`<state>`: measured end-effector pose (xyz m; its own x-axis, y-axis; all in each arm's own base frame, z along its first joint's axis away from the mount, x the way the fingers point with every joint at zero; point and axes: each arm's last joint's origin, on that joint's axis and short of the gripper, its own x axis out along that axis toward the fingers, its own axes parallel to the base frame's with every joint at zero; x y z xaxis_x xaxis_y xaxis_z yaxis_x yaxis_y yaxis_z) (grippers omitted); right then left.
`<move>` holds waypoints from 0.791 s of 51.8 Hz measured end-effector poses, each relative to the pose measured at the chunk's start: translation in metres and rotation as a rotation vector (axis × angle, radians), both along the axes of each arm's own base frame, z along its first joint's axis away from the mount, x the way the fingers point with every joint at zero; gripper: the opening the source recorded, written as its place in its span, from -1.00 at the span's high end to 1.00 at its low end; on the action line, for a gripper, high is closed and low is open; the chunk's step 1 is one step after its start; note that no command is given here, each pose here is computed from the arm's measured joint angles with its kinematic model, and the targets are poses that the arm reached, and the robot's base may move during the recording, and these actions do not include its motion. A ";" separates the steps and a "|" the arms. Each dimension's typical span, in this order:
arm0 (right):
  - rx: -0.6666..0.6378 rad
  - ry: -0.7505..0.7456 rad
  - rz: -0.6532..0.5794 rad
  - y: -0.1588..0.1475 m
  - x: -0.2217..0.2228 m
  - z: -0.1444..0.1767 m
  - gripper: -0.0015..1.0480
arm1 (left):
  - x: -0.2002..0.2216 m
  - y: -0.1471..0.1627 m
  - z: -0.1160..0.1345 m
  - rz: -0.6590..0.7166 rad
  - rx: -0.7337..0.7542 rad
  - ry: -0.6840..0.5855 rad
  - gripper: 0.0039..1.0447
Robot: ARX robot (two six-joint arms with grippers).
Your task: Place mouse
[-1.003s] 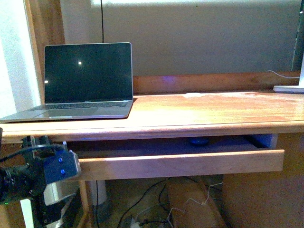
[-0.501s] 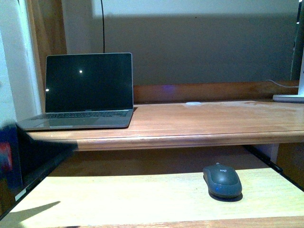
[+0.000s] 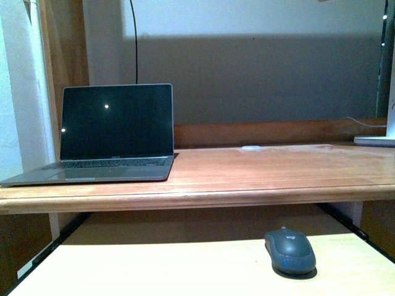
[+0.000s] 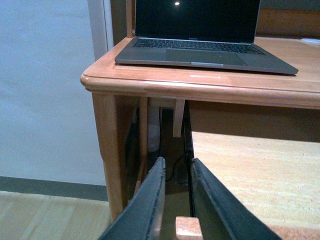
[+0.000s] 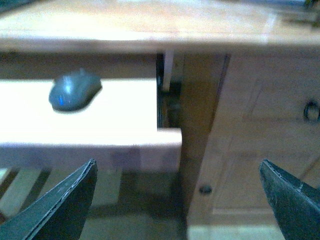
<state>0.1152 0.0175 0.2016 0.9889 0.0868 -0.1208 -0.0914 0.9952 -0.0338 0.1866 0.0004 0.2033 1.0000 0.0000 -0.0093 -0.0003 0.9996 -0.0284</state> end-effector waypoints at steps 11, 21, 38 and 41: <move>-0.064 -0.081 0.128 0.062 0.077 0.070 -0.86 | -0.025 0.000 -0.015 0.000 0.013 -0.003 0.95; -0.205 0.078 0.224 0.120 0.118 0.053 -0.86 | -0.037 0.000 -0.022 0.001 0.015 -0.002 0.95; -0.316 0.182 0.122 0.157 0.161 0.038 -0.86 | -0.053 0.000 -0.032 0.002 0.017 -0.018 0.95; -0.322 0.238 0.105 0.160 0.167 0.031 -0.86 | -0.056 0.000 -0.037 0.001 0.017 -0.006 0.95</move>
<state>0.2826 0.1772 0.2325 0.9178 0.1061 -0.3827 -0.2347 0.9222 -0.3072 0.1310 0.0002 0.1667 1.0000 0.0008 -0.0032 -0.0008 0.9999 -0.0113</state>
